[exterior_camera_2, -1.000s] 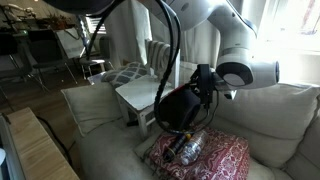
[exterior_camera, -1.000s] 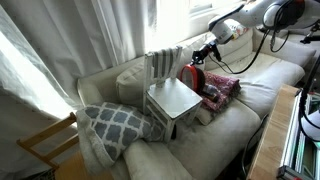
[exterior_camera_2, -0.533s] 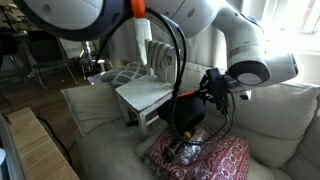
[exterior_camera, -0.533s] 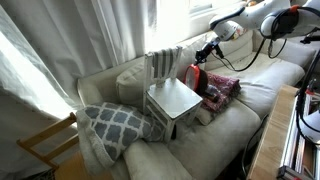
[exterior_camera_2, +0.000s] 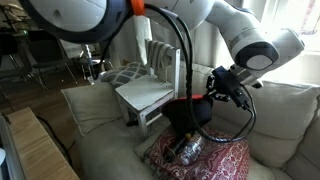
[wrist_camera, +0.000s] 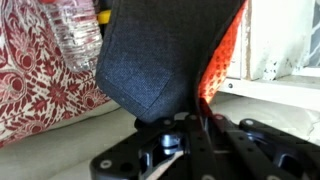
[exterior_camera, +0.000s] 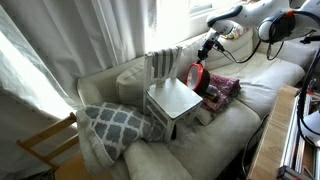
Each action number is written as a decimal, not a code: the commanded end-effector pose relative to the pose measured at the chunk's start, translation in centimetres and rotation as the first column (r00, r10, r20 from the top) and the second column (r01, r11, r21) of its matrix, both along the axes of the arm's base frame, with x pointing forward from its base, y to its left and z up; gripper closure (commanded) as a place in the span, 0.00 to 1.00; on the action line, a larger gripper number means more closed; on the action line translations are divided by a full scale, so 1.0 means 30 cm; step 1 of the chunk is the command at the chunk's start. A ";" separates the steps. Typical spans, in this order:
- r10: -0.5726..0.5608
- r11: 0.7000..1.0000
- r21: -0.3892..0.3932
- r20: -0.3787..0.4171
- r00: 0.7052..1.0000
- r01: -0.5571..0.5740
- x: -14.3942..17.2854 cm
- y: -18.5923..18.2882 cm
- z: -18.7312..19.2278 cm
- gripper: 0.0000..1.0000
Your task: Put the black hat on the seat of the chair, put the red hat on the black hat and then put the hats on the couch
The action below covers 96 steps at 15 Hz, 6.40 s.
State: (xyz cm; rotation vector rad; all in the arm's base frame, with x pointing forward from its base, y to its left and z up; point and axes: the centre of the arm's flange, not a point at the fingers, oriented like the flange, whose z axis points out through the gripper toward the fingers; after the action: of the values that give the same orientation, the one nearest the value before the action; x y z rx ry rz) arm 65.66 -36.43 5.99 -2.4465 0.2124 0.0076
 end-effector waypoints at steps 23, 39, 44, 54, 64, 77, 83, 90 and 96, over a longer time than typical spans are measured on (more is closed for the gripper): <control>0.105 0.849 0.522 -0.011 0.994 -0.084 0.042 0.212 0.114 0.99; -0.022 0.751 0.660 0.054 0.998 -0.019 0.019 0.190 -0.236 0.99; -0.067 0.846 0.531 0.179 0.982 -0.039 0.021 0.118 -0.320 0.99; 0.055 0.988 0.119 0.337 0.940 -0.101 0.058 -0.101 -0.249 0.99; 0.258 0.930 -0.327 0.260 0.930 -0.167 0.110 -0.178 -0.194 0.54; 0.336 0.774 -0.615 0.198 0.921 -0.150 0.158 -0.122 0.242 0.00; 0.244 0.820 -0.566 0.211 0.946 -0.085 0.119 -0.094 0.538 0.00; 0.021 0.901 -0.434 0.046 0.999 0.001 -0.033 -0.082 0.760 0.00; -0.017 0.968 -0.252 -0.079 0.997 -0.003 -0.148 0.032 0.818 0.00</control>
State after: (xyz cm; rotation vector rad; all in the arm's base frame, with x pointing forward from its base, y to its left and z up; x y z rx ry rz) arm 67.01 -39.45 30.37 -2.7988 0.2158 0.0345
